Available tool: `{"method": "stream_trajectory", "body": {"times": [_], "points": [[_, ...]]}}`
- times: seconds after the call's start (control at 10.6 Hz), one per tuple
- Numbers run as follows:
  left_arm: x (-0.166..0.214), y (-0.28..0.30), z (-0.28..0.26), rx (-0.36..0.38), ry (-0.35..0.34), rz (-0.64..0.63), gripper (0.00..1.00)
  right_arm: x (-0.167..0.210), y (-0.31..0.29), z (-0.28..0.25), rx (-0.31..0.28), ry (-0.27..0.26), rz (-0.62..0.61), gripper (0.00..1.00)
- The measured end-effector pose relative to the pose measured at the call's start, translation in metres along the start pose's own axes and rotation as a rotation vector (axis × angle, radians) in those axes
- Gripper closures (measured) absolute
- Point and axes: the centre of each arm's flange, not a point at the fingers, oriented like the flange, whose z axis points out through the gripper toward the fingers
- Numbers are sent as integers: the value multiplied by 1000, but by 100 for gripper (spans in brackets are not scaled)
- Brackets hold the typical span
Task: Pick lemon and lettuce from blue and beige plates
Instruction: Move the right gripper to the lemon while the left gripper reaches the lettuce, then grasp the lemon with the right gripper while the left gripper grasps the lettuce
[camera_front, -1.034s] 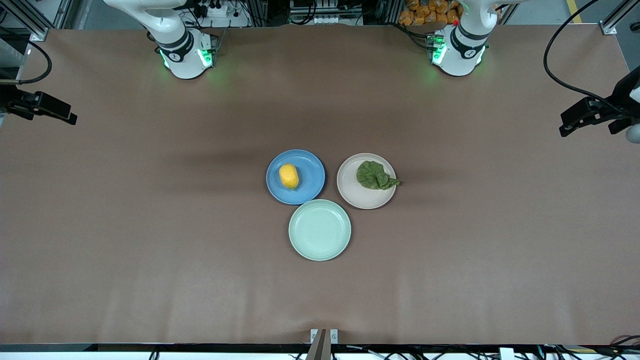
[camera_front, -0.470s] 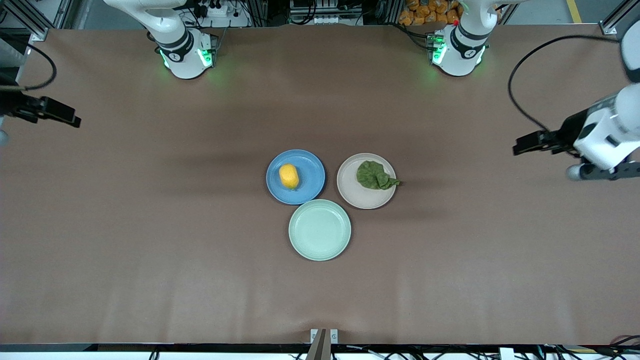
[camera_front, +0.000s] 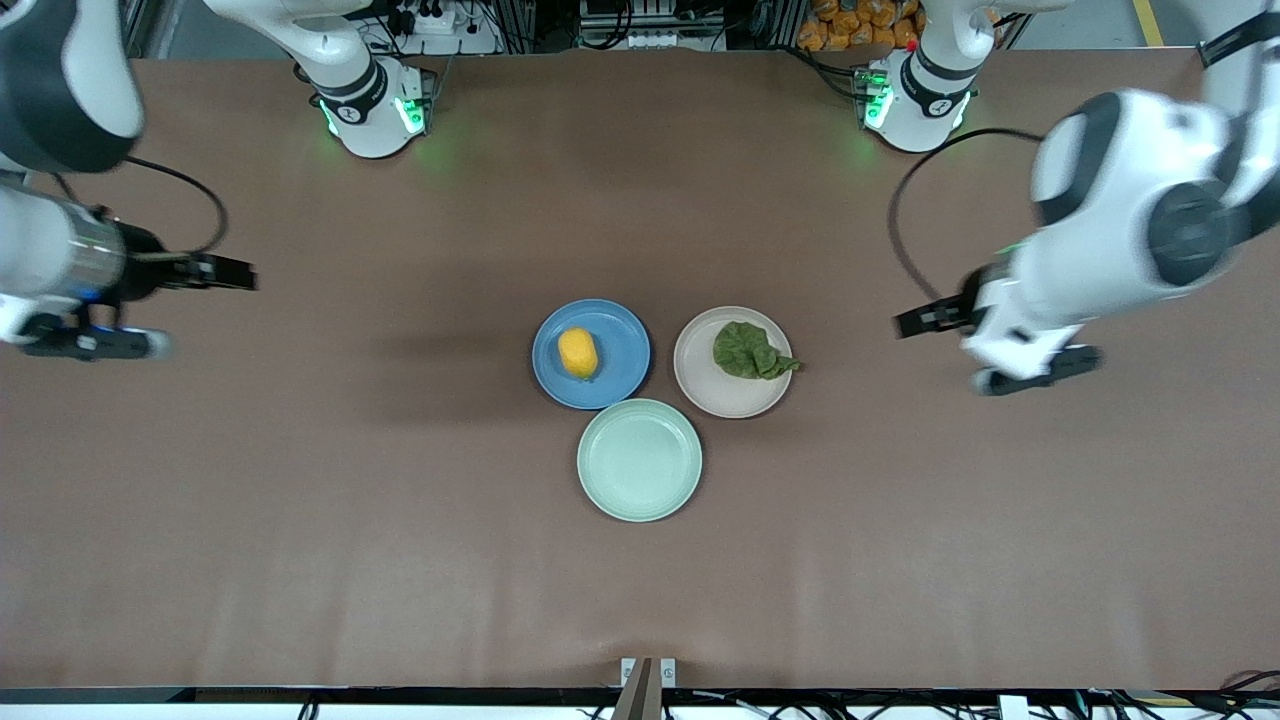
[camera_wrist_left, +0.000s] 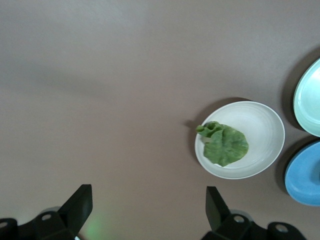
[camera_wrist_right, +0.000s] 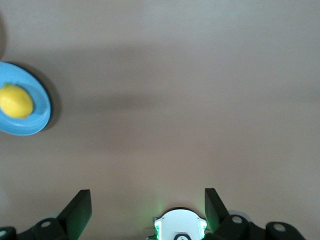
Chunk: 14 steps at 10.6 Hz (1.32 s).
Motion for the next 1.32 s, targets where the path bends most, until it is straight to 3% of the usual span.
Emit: {"method": "stream_trajectory", "body": {"times": [0.28, 0.47, 0.85, 1.32], "points": [[-6, 57, 61, 26, -11, -96, 0, 28, -77, 49, -25, -35, -108, 0], [-9, 89, 106, 41, -9, -163, 0, 33, -121, 68, -15, -27, -140, 0], [-16, 127, 187, 91, -21, -230, 0, 38, -230, 123, -30, 52, -100, 0], [-17, 139, 227, 24, 38, -325, 0, 56, -299, 221, -23, 166, -103, 0]]}}
